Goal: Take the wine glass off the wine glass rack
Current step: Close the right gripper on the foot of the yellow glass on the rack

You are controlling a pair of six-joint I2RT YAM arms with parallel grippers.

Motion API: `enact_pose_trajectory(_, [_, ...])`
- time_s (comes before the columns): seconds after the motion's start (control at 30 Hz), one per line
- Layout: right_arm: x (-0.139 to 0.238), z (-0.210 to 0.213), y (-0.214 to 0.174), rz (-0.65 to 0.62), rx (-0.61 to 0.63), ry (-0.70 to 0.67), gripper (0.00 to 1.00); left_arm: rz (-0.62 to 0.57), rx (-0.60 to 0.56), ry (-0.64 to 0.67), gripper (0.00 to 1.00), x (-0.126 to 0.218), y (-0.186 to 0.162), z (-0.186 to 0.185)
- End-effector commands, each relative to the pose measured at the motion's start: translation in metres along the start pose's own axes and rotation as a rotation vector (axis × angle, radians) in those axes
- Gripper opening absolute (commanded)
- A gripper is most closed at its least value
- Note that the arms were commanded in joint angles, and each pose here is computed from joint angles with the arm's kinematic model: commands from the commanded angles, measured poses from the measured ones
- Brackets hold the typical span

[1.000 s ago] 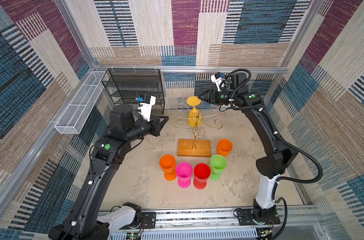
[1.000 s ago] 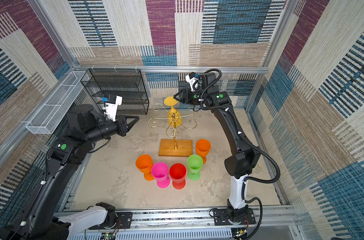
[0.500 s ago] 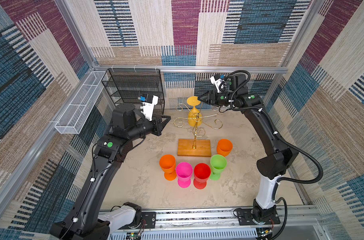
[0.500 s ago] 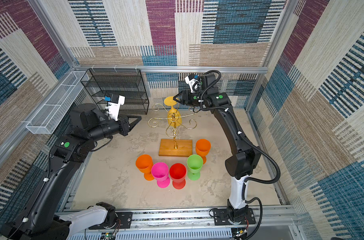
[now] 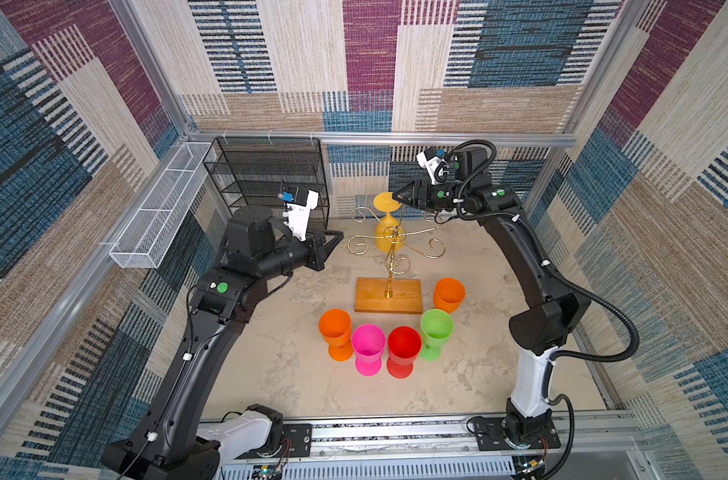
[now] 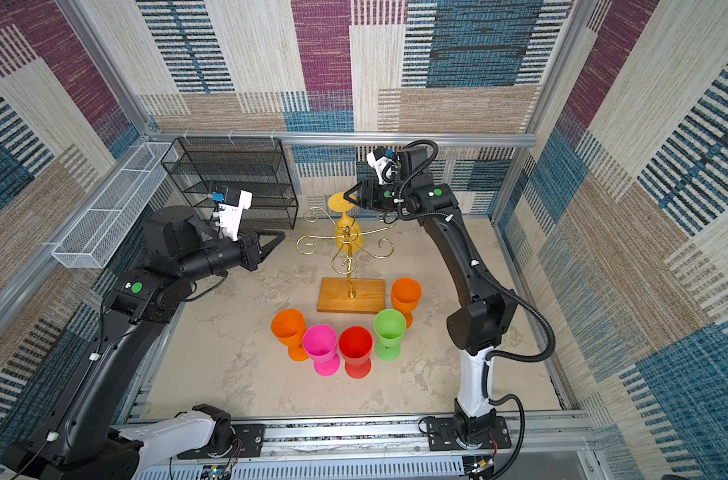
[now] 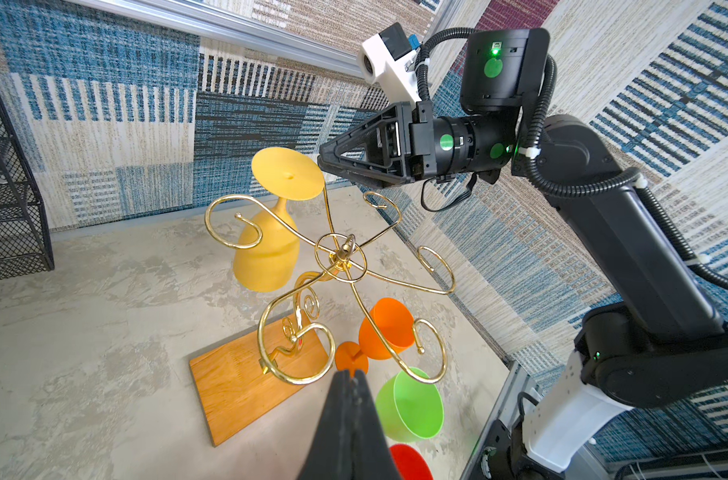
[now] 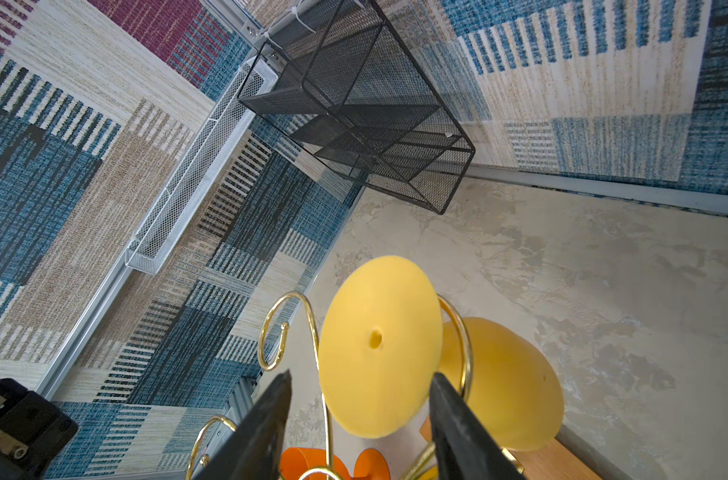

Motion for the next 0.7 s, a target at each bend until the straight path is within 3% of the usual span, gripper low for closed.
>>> enact_pose_trajectory(0.0, [0.0,0.005,0.003,-0.008,0.005,0.014,0.55,-0.016,-0.015,-0.022,0.04,0.001,0.004,-0.005])
enact_pose_trajectory(0.67, [-0.014,0.001,-0.005,0.021,-0.014,0.025,0.52,-0.011,-0.013,-0.027,0.04,-0.001,0.0,-0.004])
Point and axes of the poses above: each gripper's point midway between its finger pads, its own x axis back along the fingers, its own z axis along the line the jaws close on, y = z × x, the point moved 1 cm from there along x, back along the fingers, and after that the axes turned 4 degrees about x, right-handed, at the moved point
